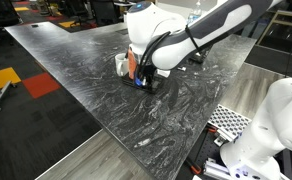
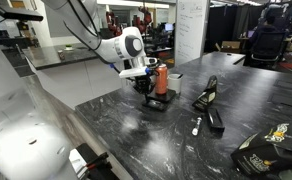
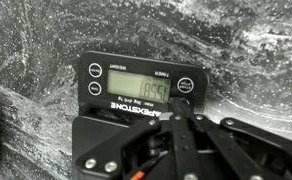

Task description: Turn on the scale

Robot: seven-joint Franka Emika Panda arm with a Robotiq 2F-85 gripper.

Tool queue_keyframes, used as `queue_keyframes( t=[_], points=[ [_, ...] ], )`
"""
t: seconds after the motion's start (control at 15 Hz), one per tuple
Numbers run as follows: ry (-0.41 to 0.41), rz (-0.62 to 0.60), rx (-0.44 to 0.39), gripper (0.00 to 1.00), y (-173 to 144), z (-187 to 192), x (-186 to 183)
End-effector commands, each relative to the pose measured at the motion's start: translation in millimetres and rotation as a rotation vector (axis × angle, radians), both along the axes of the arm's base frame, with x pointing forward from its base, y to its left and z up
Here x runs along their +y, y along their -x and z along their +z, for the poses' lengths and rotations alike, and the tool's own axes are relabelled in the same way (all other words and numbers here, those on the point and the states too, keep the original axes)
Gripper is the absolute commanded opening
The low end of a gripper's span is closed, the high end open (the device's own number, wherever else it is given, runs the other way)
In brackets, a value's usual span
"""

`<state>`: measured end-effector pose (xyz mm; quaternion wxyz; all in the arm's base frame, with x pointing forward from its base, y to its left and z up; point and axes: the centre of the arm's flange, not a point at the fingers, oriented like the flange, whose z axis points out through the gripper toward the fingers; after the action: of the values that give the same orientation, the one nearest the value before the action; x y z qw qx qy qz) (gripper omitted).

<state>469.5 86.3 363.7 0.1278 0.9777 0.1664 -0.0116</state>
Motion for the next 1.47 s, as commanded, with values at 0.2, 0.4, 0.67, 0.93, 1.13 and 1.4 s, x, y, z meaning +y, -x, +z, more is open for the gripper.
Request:
queue_keyframes(
  t=[0.2, 0.4, 0.67, 0.93, 1.13, 1.4],
  points=[
    [-0.147, -0.024, -0.101, 0.0, -0.9, -43.5, -15.9],
    [-0.207, -0.056, -0.157, 0.0, 5.3, -45.1, -25.8],
    [-0.268, -0.066, -0.205, 0.0, 11.9, -46.3, -34.2],
    [-0.248, -0.019, -0.126, 0.0, 17.3, -0.5, -31.5],
    [-0.212, 0.011, -0.028, 0.0, 24.4, 35.2, -19.7],
    [-0.174, 0.024, 0.083, 0.0, 37.0, 77.5, -7.1]
  ],
)
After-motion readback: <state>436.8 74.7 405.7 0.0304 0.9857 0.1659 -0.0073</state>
